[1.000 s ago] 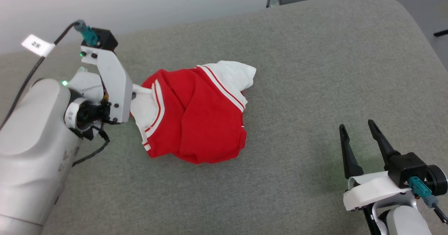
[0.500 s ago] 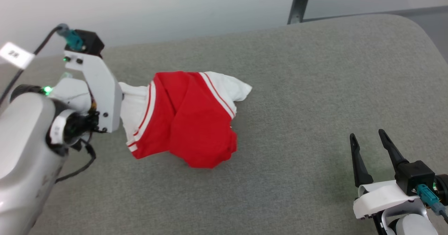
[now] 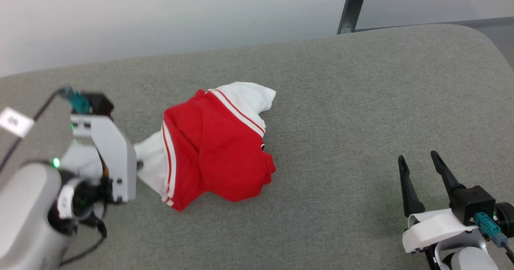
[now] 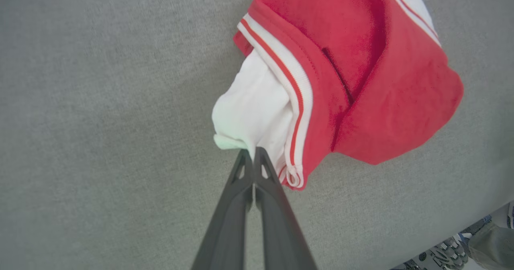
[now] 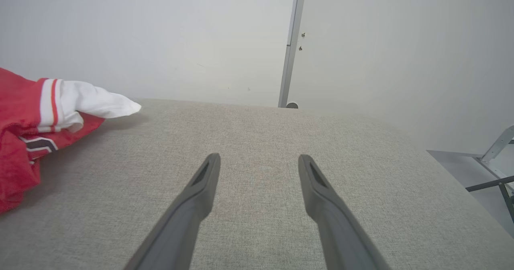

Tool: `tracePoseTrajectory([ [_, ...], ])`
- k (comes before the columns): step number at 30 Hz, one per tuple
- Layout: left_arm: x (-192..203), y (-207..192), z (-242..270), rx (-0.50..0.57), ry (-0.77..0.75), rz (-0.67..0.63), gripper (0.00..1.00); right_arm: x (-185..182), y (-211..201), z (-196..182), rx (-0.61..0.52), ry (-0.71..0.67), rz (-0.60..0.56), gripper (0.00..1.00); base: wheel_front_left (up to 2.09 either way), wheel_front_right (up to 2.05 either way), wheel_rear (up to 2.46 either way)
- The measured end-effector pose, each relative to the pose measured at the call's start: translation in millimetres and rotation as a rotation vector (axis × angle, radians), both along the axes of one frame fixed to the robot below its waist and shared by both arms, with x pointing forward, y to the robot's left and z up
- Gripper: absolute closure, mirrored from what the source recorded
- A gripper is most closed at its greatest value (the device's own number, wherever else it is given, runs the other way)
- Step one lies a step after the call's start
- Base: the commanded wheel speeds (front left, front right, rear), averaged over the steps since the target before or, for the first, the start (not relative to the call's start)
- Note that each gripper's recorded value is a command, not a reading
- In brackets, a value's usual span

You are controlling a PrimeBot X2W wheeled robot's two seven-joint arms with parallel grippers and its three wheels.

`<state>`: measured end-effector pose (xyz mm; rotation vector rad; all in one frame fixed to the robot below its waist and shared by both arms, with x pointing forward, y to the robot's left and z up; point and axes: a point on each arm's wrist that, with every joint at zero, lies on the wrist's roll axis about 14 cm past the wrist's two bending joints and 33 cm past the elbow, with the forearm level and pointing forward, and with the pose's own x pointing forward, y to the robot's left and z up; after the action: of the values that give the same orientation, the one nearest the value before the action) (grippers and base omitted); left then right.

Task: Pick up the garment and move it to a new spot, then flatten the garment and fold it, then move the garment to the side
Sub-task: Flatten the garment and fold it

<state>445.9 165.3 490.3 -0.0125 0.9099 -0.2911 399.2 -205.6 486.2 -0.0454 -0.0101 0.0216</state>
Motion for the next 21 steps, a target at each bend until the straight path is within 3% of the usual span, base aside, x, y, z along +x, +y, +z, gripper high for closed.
tracePoseTrajectory([
  [7, -29, -6, -41, -0.068, 0.132, 0.026, 1.0, 0, 1, -2, 0.012, 0.007, -0.001, 0.0, 0.0, 0.0, 0.0],
  [11, -17, -10, -23, -0.105, 0.054, 0.021, 1.0, 0, 3, -2, 0.016, 0.006, 0.002, 0.0, 0.0, 0.0, 0.0],
  [15, -9, -47, 19, -0.204, -0.054, -0.07, 1.0, -2, 3, 1, 0.018, -0.001, 0.001, 0.0, 0.0, 0.0, 0.0],
  [21, -37, -112, 51, -0.32, -0.072, -0.268, 1.0, -5, 4, 4, 0.019, -0.009, 0.002, 0.0, 0.0, 0.0, 0.0],
])
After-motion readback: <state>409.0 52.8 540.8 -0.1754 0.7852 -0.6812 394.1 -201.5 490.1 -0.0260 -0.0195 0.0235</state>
